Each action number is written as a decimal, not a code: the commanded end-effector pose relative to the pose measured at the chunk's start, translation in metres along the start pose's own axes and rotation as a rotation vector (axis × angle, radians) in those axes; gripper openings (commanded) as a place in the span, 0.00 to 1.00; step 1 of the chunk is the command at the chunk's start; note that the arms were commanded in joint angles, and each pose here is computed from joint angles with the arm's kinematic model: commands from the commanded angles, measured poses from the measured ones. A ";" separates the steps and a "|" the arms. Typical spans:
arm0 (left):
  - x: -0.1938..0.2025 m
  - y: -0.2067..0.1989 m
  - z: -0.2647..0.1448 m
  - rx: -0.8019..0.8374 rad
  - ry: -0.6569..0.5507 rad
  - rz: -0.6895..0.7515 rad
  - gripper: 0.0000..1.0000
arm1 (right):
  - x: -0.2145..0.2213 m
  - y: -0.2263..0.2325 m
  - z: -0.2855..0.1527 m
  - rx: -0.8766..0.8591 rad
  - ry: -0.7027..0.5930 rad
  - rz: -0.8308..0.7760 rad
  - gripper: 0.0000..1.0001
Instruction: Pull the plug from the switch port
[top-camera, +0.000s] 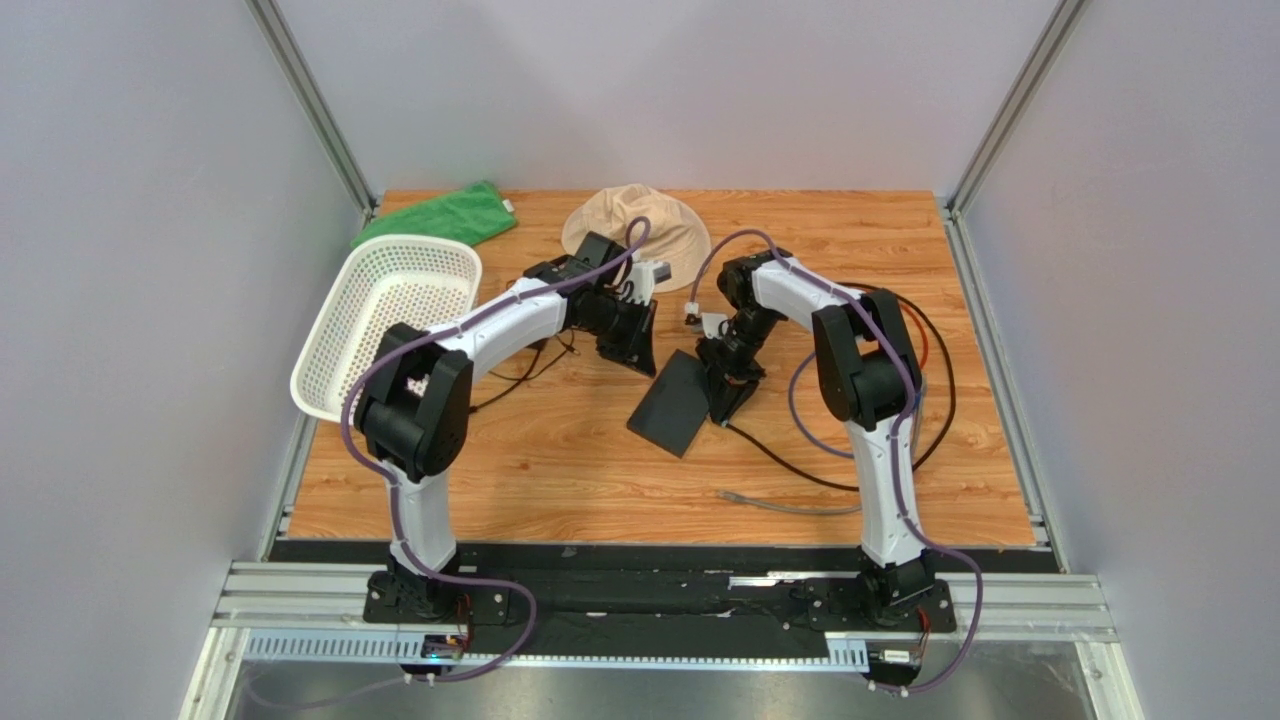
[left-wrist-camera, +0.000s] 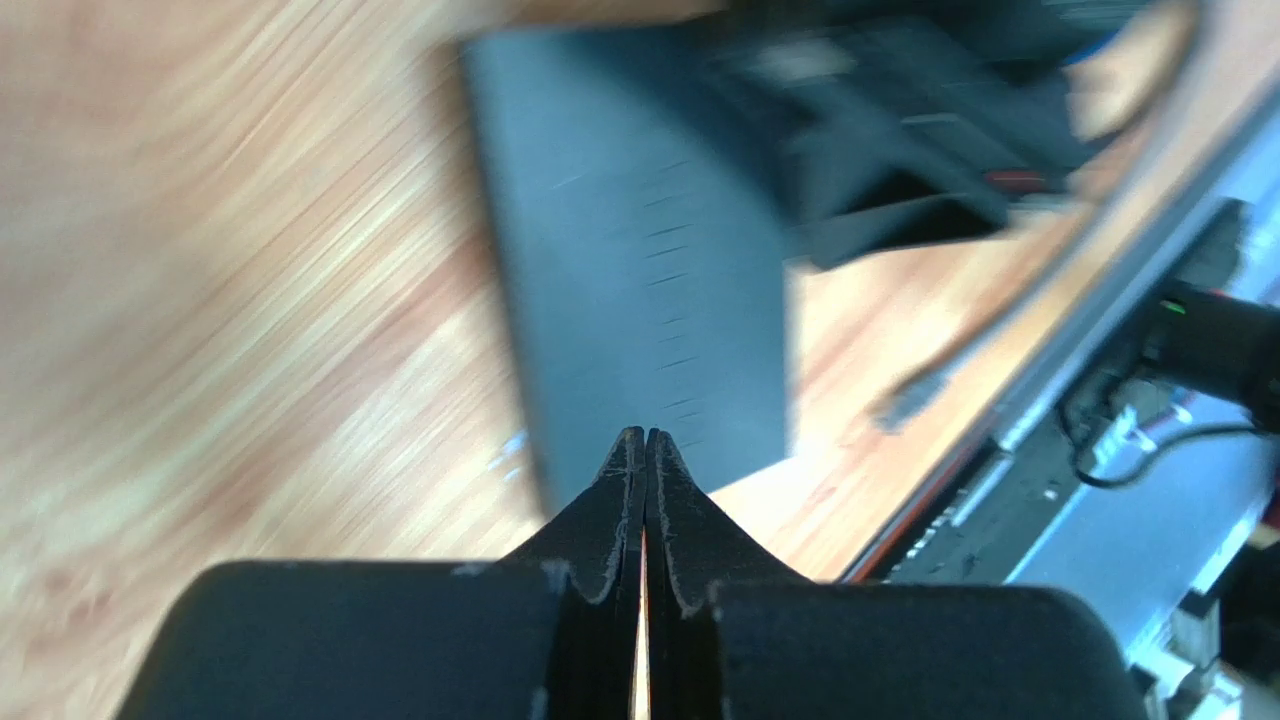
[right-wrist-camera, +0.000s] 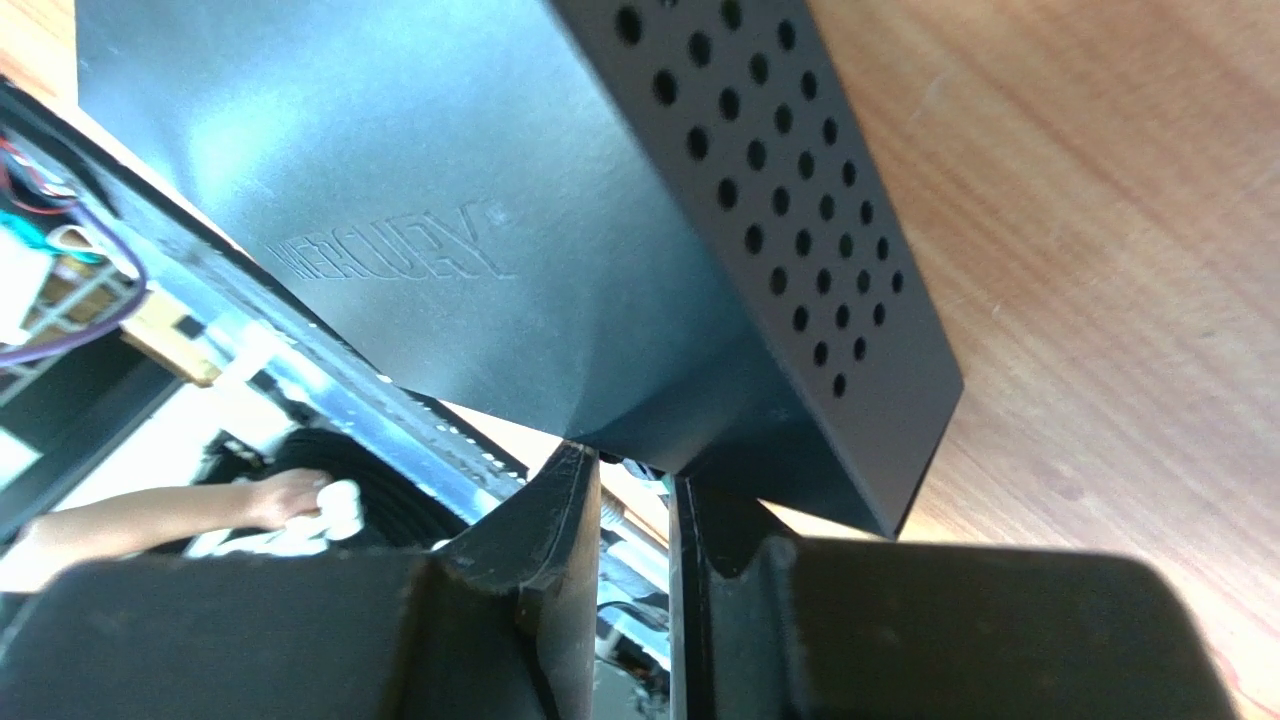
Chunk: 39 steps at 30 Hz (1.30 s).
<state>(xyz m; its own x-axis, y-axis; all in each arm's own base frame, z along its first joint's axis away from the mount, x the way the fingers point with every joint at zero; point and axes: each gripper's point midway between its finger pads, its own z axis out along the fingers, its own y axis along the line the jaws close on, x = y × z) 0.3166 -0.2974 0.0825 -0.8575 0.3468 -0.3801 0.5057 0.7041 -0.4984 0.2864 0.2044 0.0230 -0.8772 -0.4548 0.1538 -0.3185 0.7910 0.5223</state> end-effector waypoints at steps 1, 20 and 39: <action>-0.009 -0.037 0.011 0.162 -0.012 0.136 0.00 | -0.038 -0.044 0.024 0.093 -0.086 0.022 0.00; 0.049 0.027 0.082 -0.095 0.238 -0.076 0.00 | 0.065 -0.055 0.025 -0.038 0.293 0.221 0.00; 0.056 0.030 0.084 -0.130 0.264 -0.072 0.00 | 0.016 -0.038 0.026 -0.248 0.009 0.177 0.48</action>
<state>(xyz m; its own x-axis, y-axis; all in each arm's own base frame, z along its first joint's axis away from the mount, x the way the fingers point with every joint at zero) 0.2918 -0.3512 0.0407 -0.8927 0.3997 -0.2082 0.4376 0.6583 -0.6125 0.2766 0.1900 0.0245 -0.9069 -0.3568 0.2241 -0.0686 0.6497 0.7571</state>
